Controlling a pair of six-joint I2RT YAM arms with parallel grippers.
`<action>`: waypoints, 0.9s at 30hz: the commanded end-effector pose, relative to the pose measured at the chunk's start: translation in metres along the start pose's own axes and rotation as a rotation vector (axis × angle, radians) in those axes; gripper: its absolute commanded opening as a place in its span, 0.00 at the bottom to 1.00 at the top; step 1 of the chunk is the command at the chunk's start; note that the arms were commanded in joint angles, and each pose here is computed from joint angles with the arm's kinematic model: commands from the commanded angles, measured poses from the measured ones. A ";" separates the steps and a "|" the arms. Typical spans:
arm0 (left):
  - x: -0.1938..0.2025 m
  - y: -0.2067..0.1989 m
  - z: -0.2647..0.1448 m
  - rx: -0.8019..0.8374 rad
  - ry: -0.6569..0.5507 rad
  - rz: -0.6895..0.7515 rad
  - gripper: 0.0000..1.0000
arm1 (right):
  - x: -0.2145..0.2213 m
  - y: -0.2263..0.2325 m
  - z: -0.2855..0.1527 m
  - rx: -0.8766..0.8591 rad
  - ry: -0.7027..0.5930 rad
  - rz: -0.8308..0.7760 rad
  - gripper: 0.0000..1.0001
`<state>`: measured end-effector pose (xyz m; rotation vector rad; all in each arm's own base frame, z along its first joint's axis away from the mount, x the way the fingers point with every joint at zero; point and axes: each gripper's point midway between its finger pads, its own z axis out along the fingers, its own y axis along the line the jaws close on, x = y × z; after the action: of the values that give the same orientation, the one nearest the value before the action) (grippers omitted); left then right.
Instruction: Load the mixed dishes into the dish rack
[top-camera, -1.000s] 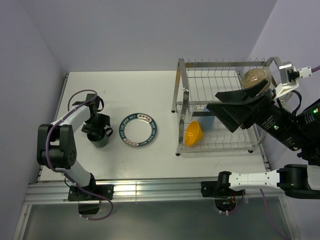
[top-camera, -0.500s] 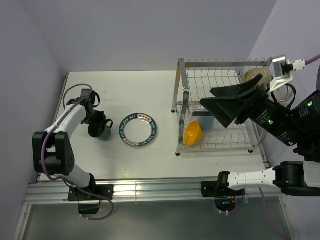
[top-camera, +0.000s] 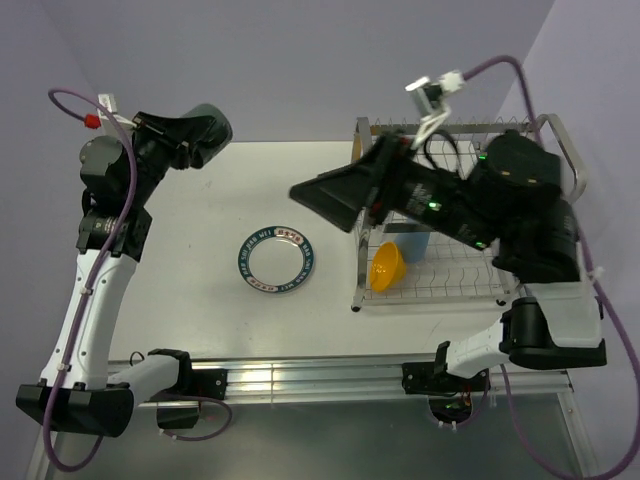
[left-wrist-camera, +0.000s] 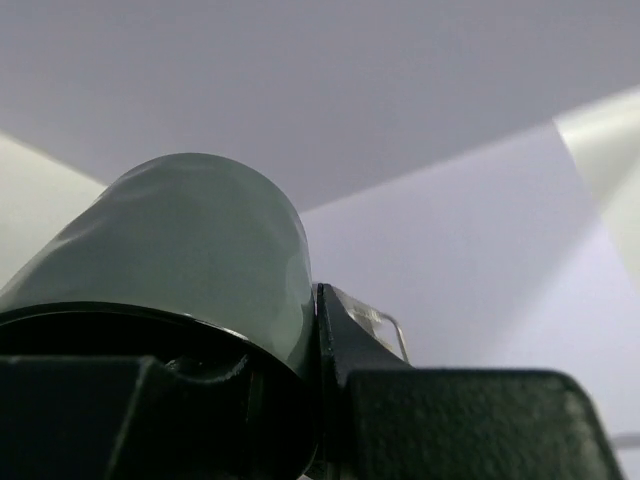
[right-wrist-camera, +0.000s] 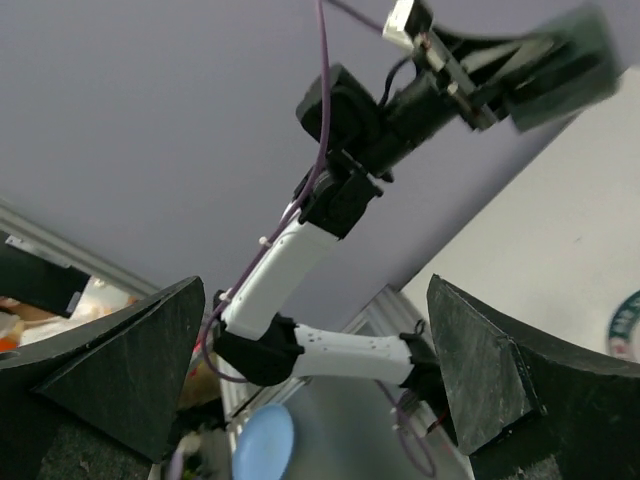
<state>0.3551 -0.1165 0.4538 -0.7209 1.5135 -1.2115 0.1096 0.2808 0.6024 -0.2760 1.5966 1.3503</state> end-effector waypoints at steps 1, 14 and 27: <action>0.010 -0.106 -0.035 0.444 0.039 0.207 0.00 | 0.015 0.025 0.026 -0.118 0.074 0.157 0.99; 0.070 -0.156 -0.127 0.786 0.252 0.504 0.00 | 0.048 0.030 0.036 -0.248 0.210 0.436 0.74; 0.067 -0.206 -0.201 1.011 0.216 0.455 0.00 | 0.051 0.027 0.044 -0.272 0.175 0.532 0.59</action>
<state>0.1637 -0.1852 0.5807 0.3178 1.1455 -1.4833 0.0924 0.3586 0.5581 -0.1576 1.8123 1.9235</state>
